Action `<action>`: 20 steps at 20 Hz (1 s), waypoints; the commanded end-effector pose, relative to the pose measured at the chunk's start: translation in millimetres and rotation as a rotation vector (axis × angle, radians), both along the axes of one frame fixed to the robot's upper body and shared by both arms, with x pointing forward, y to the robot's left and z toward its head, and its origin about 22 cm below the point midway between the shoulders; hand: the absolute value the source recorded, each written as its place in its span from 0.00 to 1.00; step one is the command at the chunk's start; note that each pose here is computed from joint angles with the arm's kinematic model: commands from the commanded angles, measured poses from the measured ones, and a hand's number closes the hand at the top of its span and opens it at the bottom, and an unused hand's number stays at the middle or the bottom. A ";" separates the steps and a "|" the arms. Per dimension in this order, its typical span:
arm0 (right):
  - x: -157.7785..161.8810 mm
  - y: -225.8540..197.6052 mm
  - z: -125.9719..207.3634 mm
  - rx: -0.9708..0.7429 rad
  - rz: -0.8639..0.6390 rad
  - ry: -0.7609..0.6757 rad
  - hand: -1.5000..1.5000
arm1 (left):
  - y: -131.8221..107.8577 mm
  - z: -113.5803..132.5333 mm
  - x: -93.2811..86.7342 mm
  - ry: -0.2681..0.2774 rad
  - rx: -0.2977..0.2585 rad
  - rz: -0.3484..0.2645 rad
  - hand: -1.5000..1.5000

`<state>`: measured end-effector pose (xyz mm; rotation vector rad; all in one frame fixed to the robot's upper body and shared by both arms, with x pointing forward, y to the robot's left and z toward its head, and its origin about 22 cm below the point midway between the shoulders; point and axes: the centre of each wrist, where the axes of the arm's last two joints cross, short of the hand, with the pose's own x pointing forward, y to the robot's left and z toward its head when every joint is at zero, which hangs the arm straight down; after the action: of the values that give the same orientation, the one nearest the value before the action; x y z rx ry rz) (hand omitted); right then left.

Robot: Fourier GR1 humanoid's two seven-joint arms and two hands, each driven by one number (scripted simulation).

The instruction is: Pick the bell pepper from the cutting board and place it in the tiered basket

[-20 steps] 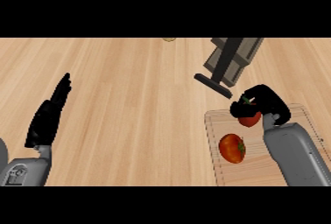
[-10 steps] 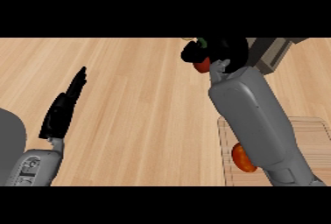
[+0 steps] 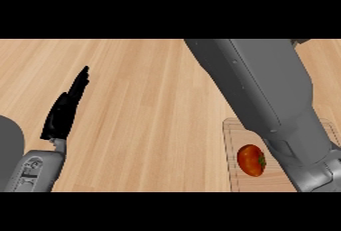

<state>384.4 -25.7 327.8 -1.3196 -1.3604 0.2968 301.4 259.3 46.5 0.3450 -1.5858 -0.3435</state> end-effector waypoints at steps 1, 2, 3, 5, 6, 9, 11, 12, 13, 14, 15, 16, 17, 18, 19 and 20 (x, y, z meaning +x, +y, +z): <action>-2.6 21.4 46.4 0.035 -0.222 -0.061 1.00 | -5.2 -3.2 0.3 0.000 -0.007 0.009 0.50; -8.0 29.5 60.2 -0.001 -0.240 -0.065 1.00 | 6.9 0.4 4.2 0.016 0.001 0.019 0.50; 3.3 22.7 56.9 -0.064 -0.290 -0.037 1.00 | 4.7 -2.2 1.1 0.004 -0.002 0.029 0.50; 2.0 28.4 74.5 -0.068 -0.292 -0.006 1.00 | -0.4 -7.4 0.6 0.007 -0.015 0.022 0.50; 3.1 35.9 70.8 -0.054 -0.294 -0.010 1.00 | -1.3 -10.8 -2.1 -0.001 0.006 0.029 0.50; 1.1 23.1 107.3 0.001 -0.256 0.012 1.00 | 14.8 5.9 1.0 -0.014 0.008 0.040 0.50; 13.1 18.0 95.6 0.046 -0.248 -0.029 1.00 | 19.3 1.0 0.0 -0.016 -0.011 0.038 0.50; 10.4 17.3 105.7 0.054 -0.237 -0.019 1.00 | 15.4 6.2 -0.5 -0.014 -0.002 0.044 0.50; 15.8 18.3 101.5 -0.028 -0.252 0.005 1.00 | 9.3 2.6 1.8 -0.016 -0.005 0.039 0.50; 16.6 17.0 105.4 -0.049 -0.269 0.018 1.00 | 14.2 0.7 -3.3 -0.007 -0.005 0.035 0.50; 24.1 10.7 98.5 -0.044 -0.243 0.033 1.00 | 8.7 -6.0 0.5 -0.006 -0.018 0.041 0.50; 26.0 -0.6 107.5 -0.057 -0.264 0.029 1.00 | 7.1 2.7 2.8 -0.009 -0.017 0.060 0.50; 37.6 -9.0 92.0 -0.098 -0.278 0.064 1.00 | 21.8 8.5 1.5 -0.009 -0.004 0.052 0.50; 36.6 -9.1 96.8 -0.133 -0.309 0.064 1.00 | 17.5 -4.1 -5.1 0.010 -0.020 0.038 0.50; 43.8 -26.4 96.3 -0.154 -0.327 0.080 1.00 | 23.4 -7.6 -4.5 -0.008 -0.005 0.066 0.50; 39.8 -18.7 101.5 -0.200 -0.342 0.093 1.00 | 11.9 1.8 1.5 -0.004 -0.013 0.055 0.50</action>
<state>418.8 -35.3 424.8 -1.5788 -1.1836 0.2876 300.6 274.4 45.7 0.3767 -1.5804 -0.2967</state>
